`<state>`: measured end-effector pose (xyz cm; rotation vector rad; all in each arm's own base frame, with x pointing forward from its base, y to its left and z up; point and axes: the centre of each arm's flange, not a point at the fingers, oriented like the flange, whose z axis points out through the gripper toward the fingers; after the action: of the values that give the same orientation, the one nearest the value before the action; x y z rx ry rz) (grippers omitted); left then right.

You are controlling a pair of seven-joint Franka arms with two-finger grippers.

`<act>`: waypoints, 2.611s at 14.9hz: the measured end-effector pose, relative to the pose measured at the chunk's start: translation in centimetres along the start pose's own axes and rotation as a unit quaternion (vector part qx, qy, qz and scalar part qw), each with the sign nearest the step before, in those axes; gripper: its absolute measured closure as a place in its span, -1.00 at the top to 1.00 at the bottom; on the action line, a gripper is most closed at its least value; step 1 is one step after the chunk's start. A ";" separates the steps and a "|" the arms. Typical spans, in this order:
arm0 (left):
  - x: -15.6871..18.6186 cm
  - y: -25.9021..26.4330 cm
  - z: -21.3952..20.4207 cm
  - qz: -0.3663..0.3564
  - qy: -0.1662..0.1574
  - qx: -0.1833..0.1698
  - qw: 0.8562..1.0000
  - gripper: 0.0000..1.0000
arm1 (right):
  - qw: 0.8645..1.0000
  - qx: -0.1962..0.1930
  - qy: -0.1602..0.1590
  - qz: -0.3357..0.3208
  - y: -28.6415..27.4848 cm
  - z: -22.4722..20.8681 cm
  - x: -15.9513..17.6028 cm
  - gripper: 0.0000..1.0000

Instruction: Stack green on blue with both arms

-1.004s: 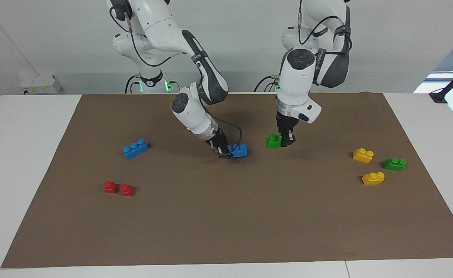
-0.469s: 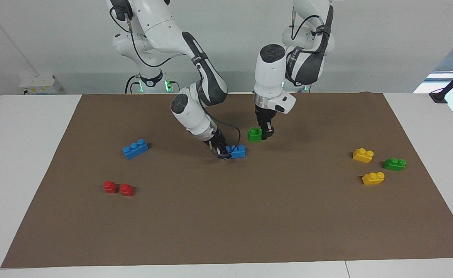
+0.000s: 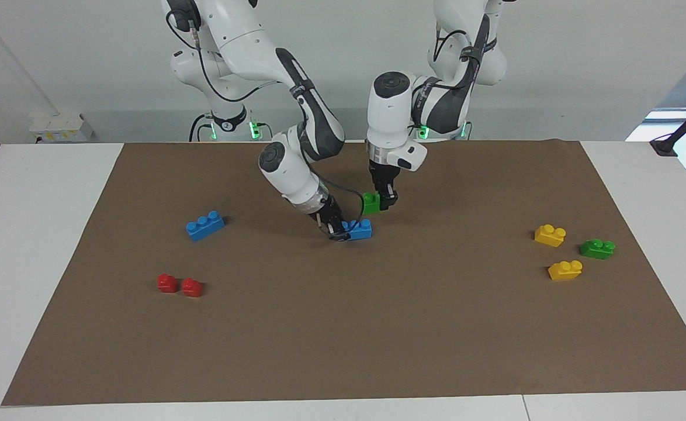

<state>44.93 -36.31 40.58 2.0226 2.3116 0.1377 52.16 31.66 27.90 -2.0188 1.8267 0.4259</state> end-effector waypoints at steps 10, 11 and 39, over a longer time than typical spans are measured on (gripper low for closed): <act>-1.5 0.0 3.7 -0.002 0.006 -0.022 1.000 -0.31 | 1.000 0.000 0.000 0.000 0.0 0.0 0.0 -0.31; -1.6 0.0 3.8 -0.002 0.007 -0.022 1.000 -0.31 | 1.000 0.000 0.000 0.000 0.0 0.0 0.0 -0.31; -1.9 1.0 4.3 0.036 0.019 -0.058 0.997 1.00 | 0.999 0.012 -0.007 0.043 -0.1 0.8 1.9 1.00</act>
<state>46.67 -37.91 36.36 2.0624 2.1973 0.3097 52.51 30.43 26.35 -1.9226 1.9052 0.4407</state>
